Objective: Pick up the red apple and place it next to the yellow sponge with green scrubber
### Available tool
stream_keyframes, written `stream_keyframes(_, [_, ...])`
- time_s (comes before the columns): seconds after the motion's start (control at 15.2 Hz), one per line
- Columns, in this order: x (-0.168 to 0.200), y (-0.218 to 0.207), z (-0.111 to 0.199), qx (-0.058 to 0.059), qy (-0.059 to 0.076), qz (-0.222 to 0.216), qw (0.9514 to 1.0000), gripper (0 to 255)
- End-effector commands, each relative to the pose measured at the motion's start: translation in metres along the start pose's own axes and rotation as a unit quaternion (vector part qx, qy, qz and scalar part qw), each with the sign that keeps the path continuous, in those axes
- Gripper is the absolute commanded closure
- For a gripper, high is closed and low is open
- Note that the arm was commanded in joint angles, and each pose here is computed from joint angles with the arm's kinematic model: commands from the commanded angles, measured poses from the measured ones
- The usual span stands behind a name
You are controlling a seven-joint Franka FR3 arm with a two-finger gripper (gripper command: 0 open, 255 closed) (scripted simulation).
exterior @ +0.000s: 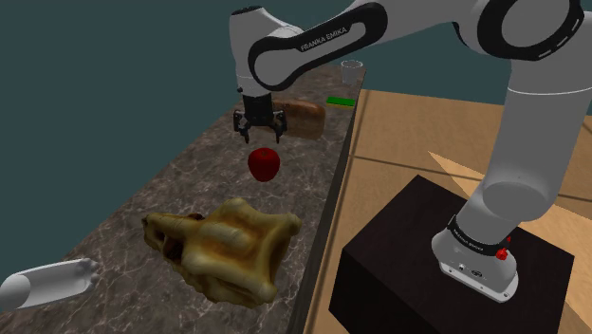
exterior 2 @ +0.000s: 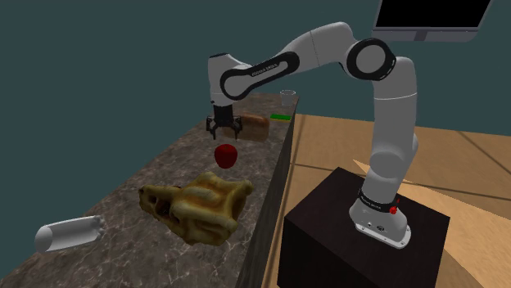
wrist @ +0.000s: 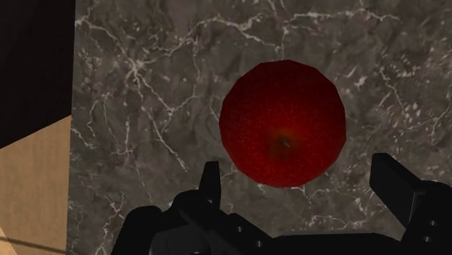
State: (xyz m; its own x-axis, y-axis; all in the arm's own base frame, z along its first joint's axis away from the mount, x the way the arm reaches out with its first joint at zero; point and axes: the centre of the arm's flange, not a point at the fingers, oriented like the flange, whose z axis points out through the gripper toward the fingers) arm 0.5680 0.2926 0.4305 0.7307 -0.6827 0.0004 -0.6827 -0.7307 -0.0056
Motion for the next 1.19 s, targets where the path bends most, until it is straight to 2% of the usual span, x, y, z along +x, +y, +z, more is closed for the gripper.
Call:
stream_keyframes(0.0, [0.001,-0.003,0.010,0.000,0.000,0.001,1.0000,0])
stream_keyframes(0.26, [0.001,-0.003,0.029,0.000,0.000,0.001,1.0000,0])
stream_keyframes(0.73, [0.001,-0.003,0.029,0.000,0.000,0.001,1.0000,0])
stream_keyframes(0.79, [0.001,-0.003,0.029,0.000,0.000,0.001,1.0000,255])
stream_keyframes(1.12, [0.000,-0.002,0.029,0.000,0.000,0.001,1.0000,255])
